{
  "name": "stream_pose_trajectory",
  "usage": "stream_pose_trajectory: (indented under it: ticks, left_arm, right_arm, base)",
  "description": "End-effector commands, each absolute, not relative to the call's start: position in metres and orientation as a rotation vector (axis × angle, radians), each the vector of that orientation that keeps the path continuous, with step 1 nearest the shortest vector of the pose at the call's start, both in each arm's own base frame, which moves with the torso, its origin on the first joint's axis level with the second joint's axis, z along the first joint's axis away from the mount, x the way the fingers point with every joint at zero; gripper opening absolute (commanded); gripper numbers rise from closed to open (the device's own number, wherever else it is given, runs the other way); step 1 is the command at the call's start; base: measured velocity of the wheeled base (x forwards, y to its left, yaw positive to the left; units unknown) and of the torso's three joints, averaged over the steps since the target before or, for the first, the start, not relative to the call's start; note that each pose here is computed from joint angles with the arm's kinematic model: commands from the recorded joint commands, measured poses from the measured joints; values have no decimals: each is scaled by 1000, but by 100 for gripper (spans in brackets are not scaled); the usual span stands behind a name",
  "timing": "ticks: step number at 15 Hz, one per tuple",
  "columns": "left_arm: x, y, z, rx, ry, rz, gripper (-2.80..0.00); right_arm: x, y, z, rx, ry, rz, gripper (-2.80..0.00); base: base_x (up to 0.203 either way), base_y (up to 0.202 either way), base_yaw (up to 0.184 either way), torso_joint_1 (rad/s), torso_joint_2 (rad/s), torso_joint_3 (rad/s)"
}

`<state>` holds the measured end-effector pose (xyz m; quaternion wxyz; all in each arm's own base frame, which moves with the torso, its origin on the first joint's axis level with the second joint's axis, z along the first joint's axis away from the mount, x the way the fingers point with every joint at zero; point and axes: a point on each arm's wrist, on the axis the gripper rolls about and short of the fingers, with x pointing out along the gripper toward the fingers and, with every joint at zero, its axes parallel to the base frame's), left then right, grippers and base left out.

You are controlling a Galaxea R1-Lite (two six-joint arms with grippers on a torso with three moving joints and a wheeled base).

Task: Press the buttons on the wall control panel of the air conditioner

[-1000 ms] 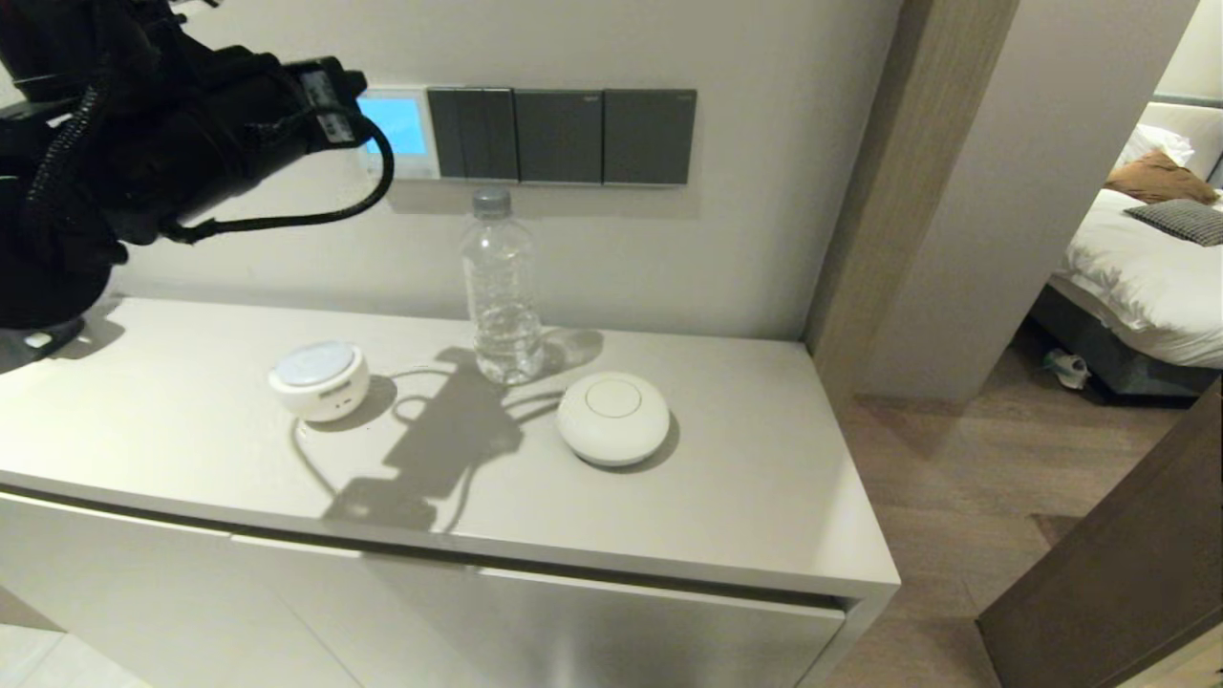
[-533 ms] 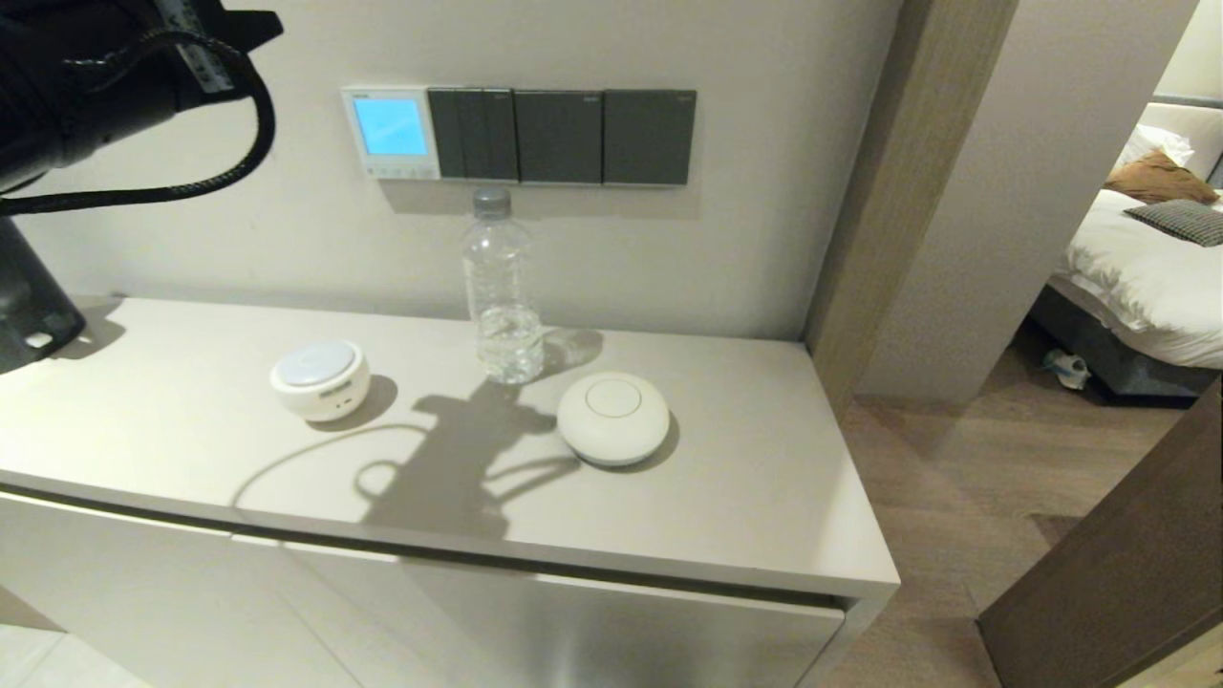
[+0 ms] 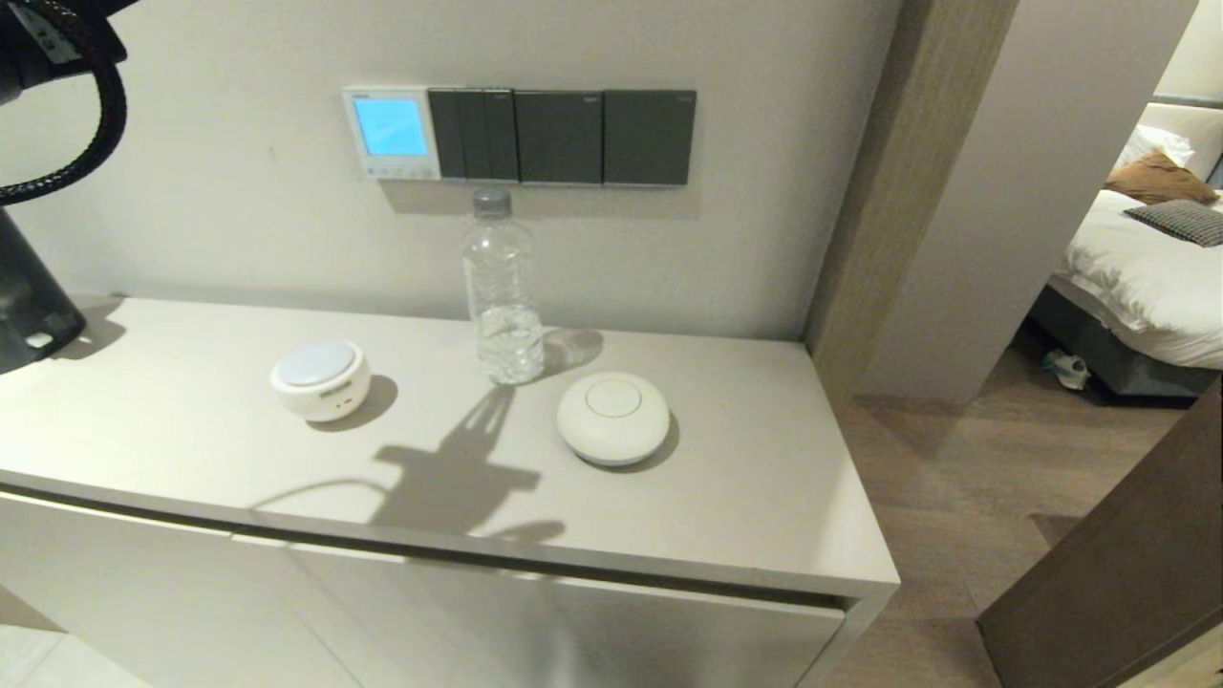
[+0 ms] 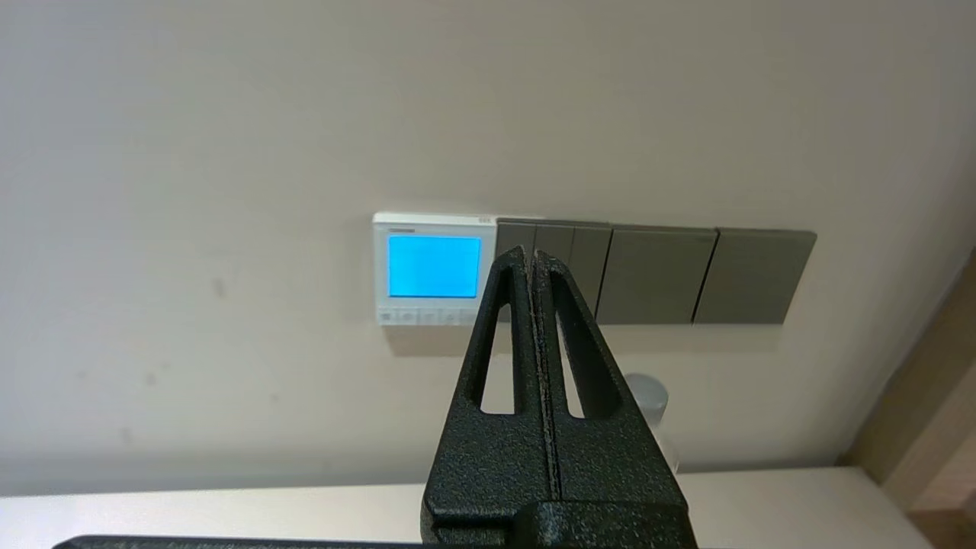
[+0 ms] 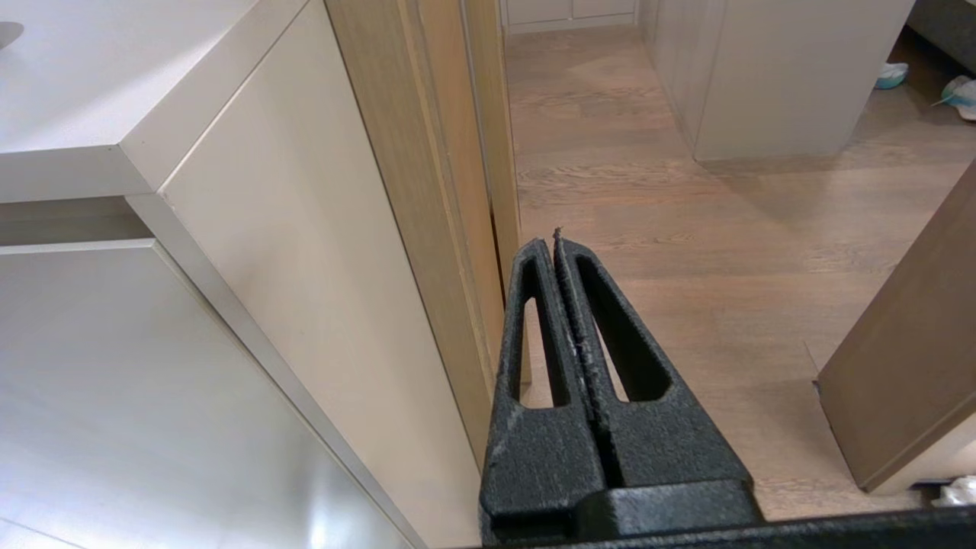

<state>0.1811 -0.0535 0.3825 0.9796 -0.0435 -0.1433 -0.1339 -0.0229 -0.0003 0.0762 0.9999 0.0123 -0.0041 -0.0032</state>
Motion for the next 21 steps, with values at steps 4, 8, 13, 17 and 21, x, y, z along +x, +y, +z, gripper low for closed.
stream_pose_trajectory:
  ticks: [4,8,13,17,21]
  left_arm:
    - [145,-39,369,-42,-273,-241,-280]
    - [129,-25,341,7,-223,-170,-280]
    - [99,-15,286,24,-127,-138,-280]
    - [71,-8,244,28,-82,-99,-280]
    - [43,-5,210,27,-77,-97,-280]
  right_arm:
    - [-23,0,75,25,-5,-6,-280]
    - [-23,0,75,25,-5,-6,-280]
    - [-23,0,75,25,-5,-6,-280]
    - [-23,0,75,25,-5,-6,-280]
    - [-23,0,75,25,-5,-6,-280]
  base:
    - [0,0,0,0,0,0]
    - [0,0,0,0,0,0]
    - [0,0,0,0,0,0]
    - [0,0,0,0,0,0]
    - [0,0,0,0,0,0]
